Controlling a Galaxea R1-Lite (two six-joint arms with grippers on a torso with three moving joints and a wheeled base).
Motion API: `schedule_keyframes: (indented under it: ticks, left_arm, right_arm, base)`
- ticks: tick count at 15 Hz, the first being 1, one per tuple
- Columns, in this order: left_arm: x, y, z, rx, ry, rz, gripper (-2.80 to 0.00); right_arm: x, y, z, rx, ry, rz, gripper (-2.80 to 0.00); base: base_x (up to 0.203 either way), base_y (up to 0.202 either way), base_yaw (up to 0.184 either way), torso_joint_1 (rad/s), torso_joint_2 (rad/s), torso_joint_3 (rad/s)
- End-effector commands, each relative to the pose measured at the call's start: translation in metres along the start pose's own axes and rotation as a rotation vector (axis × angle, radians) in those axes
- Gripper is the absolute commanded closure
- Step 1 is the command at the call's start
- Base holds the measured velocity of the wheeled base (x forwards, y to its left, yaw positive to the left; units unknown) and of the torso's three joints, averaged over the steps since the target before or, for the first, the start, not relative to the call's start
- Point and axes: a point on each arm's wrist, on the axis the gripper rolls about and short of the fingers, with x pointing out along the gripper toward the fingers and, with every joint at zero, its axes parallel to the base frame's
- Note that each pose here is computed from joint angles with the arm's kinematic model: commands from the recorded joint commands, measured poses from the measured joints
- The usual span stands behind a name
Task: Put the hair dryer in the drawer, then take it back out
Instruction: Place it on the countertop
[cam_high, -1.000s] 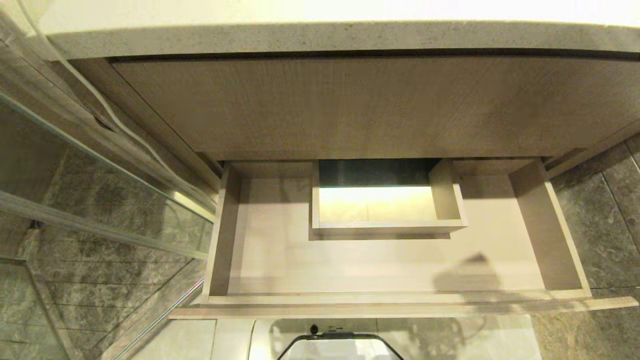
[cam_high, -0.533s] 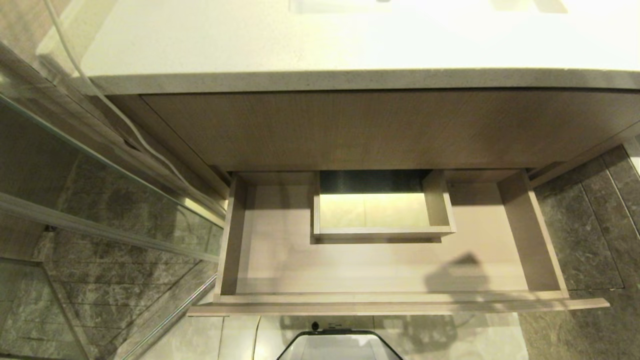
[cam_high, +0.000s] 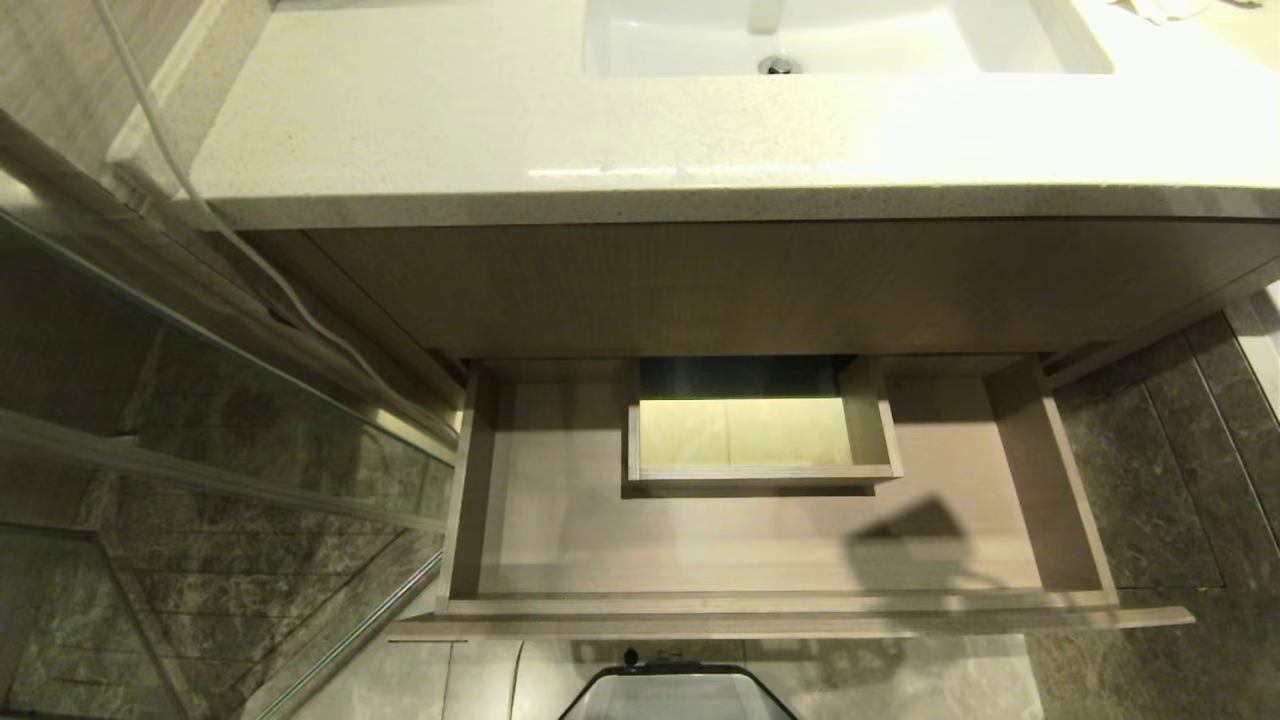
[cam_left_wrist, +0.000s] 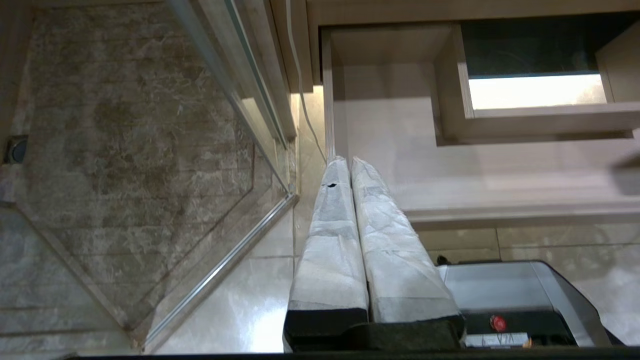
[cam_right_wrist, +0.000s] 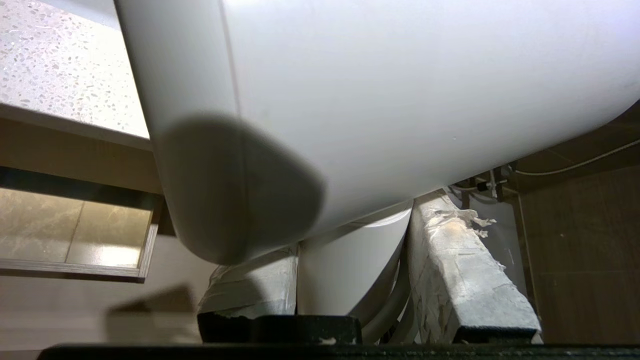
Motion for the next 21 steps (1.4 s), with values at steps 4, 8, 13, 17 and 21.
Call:
schedule_keyframes:
  ticks: [4,8,13,17,21]
  left_arm:
    - [0.000,0.000,0.000,0.001,0.000,0.001,0.00]
    - [0.000,0.000,0.000,0.001,0.001,-0.001,0.00]
    - [0.000,0.000,0.000,0.001,0.002,0.000,0.00]
    - [0.000,0.000,0.000,0.001,0.001,0.000,0.00]
    - [0.000,0.000,0.000,0.001,0.002,0.001,0.00]
  right_arm:
    - [0.009,-0.001,-0.002,-0.002,0.018,0.004,0.00]
    - [0.021,-0.004,-0.005,0.001,0.032,0.007,0.00]
    - [0.094,-0.014,-0.030,0.001,0.160,0.050,0.00]
    - [0.173,-0.021,-0.066,-0.089,0.197,0.115,0.00]
    - [0.239,-0.018,-0.102,-0.198,0.101,0.243,0.00]
  base:
    - [0.000,0.000,0.000,0.287,-0.02,0.257]
    - [0.000,0.000,0.000,0.326,-0.07,0.256]
    - [0.000,0.000,0.000,0.104,-0.03,0.075]
    - [0.000,0.000,0.000,0.000,0.00,0.000]
    - [0.000,0.000,0.000,0.000,0.00,0.000]
